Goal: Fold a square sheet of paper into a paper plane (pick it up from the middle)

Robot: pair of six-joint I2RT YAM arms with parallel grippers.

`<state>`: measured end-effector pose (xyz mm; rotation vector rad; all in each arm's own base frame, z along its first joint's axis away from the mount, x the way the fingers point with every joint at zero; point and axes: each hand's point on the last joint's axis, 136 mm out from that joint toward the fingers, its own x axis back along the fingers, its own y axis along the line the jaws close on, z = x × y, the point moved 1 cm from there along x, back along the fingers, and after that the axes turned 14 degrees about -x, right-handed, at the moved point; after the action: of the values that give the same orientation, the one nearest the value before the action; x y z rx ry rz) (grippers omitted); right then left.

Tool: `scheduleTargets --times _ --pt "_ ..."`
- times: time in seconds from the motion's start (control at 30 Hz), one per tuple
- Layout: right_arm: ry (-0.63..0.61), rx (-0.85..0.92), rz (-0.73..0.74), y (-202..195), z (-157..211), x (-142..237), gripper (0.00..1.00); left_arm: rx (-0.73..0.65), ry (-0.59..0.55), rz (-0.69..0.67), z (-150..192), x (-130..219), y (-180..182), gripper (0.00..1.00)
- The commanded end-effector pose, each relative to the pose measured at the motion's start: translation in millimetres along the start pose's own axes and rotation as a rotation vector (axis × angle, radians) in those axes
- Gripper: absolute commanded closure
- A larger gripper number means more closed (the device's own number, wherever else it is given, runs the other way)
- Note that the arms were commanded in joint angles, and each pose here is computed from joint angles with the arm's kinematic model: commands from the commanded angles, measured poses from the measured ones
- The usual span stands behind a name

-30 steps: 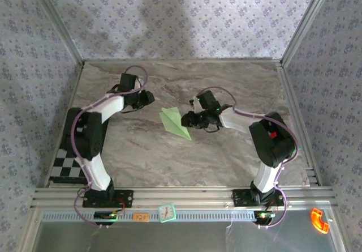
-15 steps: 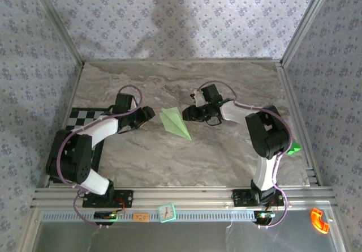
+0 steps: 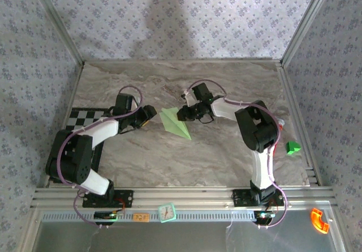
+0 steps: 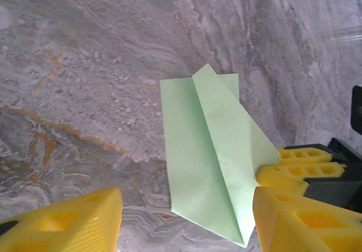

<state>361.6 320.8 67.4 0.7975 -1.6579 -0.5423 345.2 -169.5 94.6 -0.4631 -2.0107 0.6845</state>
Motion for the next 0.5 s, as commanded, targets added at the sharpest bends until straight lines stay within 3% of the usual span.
scheduleTargets --times 0.0,0.23,0.47 --pt "-0.089 0.019 -0.081 27.9 -18.6 26.6 0.91 -0.038 -0.038 0.112 -8.0 10.2 -28.7 0.37" --pt "-0.222 -0.042 -0.274 65.0 -36.4 75.3 0.91 -0.096 -0.07 0.315 -15.0 19.6 -87.0 0.35" --pt "-0.249 -0.161 -0.447 91.7 -44.7 100.3 0.92 -0.157 -0.059 0.465 -12.8 12.1 -138.7 0.33"
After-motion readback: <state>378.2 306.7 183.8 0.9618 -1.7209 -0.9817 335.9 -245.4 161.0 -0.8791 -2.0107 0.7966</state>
